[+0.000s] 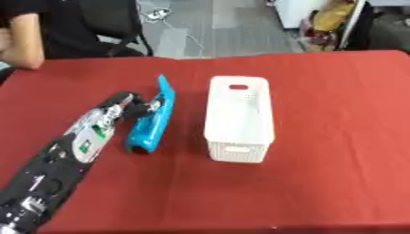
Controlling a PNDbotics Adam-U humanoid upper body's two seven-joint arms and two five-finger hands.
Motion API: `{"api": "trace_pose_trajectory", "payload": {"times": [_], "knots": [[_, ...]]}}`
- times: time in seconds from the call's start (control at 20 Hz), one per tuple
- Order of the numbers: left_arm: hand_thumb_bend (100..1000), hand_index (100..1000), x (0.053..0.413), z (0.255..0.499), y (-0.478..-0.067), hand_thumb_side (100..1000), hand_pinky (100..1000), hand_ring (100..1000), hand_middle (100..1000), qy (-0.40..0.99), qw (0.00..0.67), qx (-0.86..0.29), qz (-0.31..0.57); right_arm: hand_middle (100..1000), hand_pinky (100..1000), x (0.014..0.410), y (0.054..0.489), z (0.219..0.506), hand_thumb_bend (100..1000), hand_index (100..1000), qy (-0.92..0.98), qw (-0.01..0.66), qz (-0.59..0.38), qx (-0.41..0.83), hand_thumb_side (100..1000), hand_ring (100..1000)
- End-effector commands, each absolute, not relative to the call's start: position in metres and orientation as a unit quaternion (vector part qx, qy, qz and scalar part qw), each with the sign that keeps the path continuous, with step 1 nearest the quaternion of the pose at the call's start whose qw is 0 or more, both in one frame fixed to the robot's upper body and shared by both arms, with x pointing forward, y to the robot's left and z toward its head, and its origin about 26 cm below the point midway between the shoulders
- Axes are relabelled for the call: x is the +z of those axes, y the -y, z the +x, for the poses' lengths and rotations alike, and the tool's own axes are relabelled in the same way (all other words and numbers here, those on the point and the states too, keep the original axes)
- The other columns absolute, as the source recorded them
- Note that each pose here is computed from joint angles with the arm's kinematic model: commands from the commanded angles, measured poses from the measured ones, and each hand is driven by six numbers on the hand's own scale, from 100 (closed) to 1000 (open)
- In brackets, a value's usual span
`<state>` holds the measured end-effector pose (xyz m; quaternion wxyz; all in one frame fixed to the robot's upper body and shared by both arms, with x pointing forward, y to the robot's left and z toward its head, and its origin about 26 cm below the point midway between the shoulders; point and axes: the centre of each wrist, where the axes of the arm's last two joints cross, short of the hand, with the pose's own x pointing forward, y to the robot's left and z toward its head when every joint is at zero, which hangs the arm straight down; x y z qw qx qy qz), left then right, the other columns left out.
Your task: Pick up objects on the table and place them in the box.
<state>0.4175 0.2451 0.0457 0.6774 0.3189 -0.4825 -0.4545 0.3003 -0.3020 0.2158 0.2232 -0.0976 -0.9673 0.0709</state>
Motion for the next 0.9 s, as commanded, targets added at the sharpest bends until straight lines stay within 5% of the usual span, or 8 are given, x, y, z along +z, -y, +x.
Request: {"api": "trace_pose_trajectory", "payload": {"times": [0.05,0.9], "knots": [[680,779,0.067,0.424,-0.241,958,667,644,695,0.498,0.655,-0.465,0.328,884,765,0.223,0.303,0.298,100,946,0.969,0.211,-0.099,0.082,970,888],[781,807,0.053,0.429,-0.228,973,742,679,704,0.405,0.585,-0.604,0.360,884,764,0.225,0.302,0.298,100,945,0.971,0.205,-0.096,0.081,973,889]]}}
